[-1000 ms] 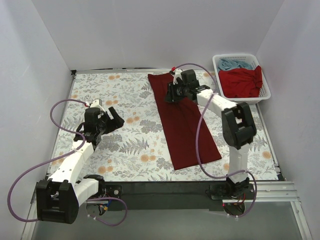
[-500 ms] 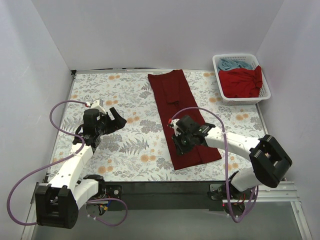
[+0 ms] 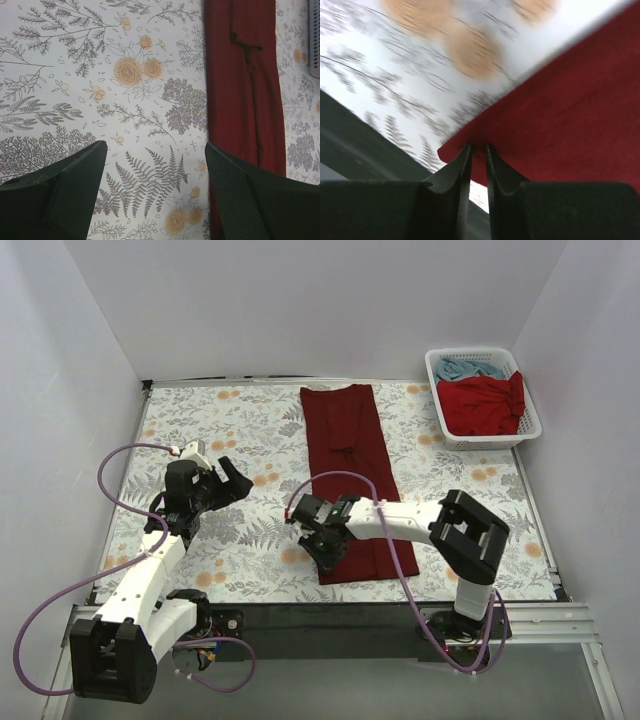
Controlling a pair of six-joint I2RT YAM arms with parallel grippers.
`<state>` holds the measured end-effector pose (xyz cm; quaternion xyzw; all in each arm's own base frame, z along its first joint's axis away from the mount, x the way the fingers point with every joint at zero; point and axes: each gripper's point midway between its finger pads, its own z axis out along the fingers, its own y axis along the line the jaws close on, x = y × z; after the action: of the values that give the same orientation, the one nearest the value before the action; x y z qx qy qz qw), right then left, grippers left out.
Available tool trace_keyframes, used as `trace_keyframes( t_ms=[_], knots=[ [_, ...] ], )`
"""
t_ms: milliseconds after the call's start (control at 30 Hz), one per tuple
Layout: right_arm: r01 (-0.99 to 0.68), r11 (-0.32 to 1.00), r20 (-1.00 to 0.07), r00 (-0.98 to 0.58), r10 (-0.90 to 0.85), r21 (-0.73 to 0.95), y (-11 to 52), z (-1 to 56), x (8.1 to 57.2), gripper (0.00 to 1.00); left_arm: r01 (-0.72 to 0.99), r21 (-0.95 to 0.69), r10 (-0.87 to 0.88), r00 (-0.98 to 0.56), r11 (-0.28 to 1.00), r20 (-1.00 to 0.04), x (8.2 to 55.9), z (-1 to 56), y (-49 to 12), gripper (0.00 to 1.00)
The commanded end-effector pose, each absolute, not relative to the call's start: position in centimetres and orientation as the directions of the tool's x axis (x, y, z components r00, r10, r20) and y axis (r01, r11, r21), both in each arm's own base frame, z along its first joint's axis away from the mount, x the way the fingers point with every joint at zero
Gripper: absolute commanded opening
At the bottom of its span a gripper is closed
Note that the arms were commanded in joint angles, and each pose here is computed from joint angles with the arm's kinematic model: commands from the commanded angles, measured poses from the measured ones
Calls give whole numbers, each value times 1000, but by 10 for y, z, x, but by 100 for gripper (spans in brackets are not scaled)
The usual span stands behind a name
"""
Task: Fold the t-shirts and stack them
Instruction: Fold the tshirt
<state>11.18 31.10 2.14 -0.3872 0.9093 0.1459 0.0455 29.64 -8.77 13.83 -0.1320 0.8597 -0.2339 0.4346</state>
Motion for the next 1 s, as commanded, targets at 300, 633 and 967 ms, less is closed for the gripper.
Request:
trace_keyframes(
  t_ms=[300,633,967],
  knots=[
    [-725,688,-374,-646,-666,28,339,76,154,30,6,-525,-422,-586,851,-692,292,142,-92,79],
    [-461,887,-441,-790,-426,-30,248,93,251,38,2,-528,-419,-605,850,-677,294,138,-94,79],
    [-415,908,-432,-830,-352,56,246,68,283,37,-2,-526,-414,-620,850,-666,294,133,-95,79]
  ],
)
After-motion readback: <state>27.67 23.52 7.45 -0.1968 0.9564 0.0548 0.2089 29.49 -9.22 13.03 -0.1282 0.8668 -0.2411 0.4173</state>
